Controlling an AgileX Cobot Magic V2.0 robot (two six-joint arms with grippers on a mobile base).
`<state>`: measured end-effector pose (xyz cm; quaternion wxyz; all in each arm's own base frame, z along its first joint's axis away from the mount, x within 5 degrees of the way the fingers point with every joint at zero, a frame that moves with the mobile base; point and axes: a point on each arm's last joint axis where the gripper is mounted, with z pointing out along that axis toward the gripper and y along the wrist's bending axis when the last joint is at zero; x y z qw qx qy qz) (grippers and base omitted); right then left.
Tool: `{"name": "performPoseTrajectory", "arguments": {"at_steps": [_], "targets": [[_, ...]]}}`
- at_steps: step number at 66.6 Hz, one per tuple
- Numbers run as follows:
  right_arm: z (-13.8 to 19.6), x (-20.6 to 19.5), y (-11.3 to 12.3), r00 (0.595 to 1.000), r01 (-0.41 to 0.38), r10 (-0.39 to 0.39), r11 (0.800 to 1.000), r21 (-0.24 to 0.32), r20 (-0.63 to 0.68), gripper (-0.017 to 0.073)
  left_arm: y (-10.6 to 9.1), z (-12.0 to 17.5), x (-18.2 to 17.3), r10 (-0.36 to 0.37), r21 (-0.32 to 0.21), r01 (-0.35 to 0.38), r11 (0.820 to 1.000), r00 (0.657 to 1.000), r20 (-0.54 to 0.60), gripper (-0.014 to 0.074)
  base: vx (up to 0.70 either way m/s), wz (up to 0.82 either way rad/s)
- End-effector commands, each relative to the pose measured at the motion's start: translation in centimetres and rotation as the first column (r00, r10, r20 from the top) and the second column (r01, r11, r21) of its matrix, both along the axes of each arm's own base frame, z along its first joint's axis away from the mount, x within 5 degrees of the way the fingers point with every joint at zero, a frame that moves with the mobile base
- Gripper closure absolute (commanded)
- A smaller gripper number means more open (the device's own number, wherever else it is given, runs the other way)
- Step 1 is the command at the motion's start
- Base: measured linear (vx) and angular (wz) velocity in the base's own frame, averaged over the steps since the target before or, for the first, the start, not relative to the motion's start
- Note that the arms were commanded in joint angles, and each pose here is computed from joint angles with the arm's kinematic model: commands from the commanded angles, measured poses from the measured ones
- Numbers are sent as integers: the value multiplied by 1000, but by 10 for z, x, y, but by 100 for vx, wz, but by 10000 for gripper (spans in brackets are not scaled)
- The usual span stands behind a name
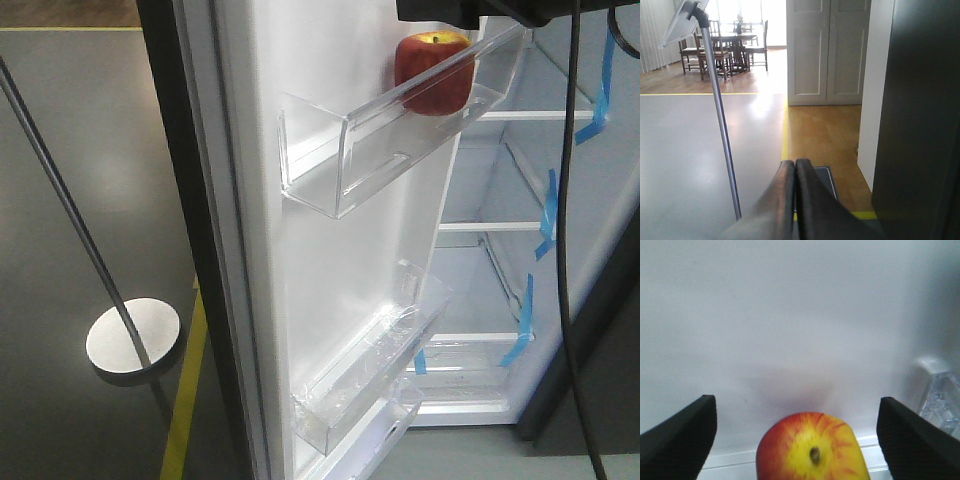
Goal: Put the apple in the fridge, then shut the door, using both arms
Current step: 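Lower the apple into the upper door bin and open the right gripper, then withdraw the right gripper away from the door bin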
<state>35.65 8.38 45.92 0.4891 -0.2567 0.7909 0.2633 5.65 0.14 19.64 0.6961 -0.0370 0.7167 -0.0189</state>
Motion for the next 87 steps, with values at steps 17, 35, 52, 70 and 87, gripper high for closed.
{"name": "performPoseTrajectory", "arguments": {"at_steps": [17,35,52,70,87], "targets": [[69,-85,-13,992,81,-81,997,1,101,-13,0,3,-1,4,-3,-4,1000,997,72,600,0,0],[69,-155,-19,986,90,-89,996,-1,138,-13,0,3,-1,4,-3,-4,1000,997,72,600,0,0],[18,-215,-26,983,130,-130,991,8,128,-13,0,3,-1,4,-3,-4,1000,997,72,600,0,0],[-33,-282,-29,990,112,-113,994,11,86,-13,0,3,-1,4,-3,-4,1000,997,72,600,0,0],[-88,-330,-30,996,84,-84,996,10,24,-13,0,3,-1,4,-3,-4,1000,997,72,600,0,0]]}}
